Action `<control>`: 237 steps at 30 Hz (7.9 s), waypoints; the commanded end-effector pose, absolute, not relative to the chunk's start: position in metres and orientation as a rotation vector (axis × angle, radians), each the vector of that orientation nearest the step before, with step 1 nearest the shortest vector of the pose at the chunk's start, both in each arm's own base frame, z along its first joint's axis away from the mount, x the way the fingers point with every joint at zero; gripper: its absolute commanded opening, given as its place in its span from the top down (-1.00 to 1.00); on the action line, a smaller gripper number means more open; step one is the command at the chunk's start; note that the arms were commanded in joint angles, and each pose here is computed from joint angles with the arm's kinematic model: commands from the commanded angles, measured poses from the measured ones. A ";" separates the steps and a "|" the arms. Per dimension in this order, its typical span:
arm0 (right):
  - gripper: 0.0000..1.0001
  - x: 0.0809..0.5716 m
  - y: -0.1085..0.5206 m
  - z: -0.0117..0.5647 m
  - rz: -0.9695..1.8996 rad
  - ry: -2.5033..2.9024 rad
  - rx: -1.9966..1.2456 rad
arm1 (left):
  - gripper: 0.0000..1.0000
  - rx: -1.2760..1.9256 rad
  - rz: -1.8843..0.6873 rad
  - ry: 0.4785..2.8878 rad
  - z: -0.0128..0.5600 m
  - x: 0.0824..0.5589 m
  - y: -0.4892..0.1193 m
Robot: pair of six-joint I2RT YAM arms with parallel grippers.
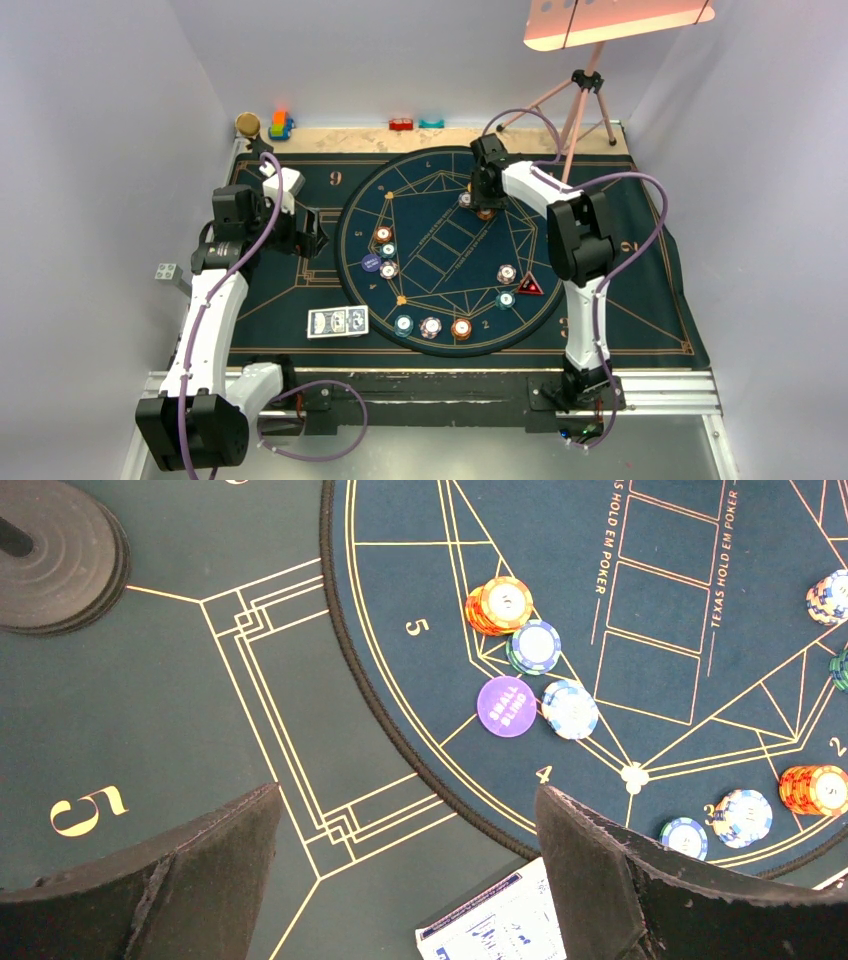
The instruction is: Distribute texas hold em gaming equipment
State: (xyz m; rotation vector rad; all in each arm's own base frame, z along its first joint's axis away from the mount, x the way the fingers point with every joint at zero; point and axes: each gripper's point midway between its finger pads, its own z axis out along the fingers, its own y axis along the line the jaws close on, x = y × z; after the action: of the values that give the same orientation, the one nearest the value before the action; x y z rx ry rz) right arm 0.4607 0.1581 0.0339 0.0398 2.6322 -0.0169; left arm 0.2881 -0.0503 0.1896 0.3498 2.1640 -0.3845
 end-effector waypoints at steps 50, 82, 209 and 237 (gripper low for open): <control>-0.67 0.139 0.243 0.057 0.351 2.717 -0.612 | -1.00 0.397 -0.408 2.125 0.196 0.285 -0.054; 0.68 0.154 0.210 0.068 0.203 2.691 -0.402 | -1.00 0.406 -0.413 2.124 0.195 0.285 -0.055; -0.60 0.234 0.210 0.194 0.610 2.409 -0.072 | -0.24 1.989 -0.347 2.124 0.001 0.163 -0.059; -0.95 0.223 0.353 0.282 1.667 2.089 -0.439 | 1.00 1.460 -0.602 2.119 0.224 0.218 -0.134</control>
State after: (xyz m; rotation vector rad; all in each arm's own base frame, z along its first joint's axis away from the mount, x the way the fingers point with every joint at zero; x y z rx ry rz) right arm 0.2217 0.3294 0.2253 -0.3555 2.3083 1.4223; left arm 0.2190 -0.1159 0.2012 1.5602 2.0750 -0.4768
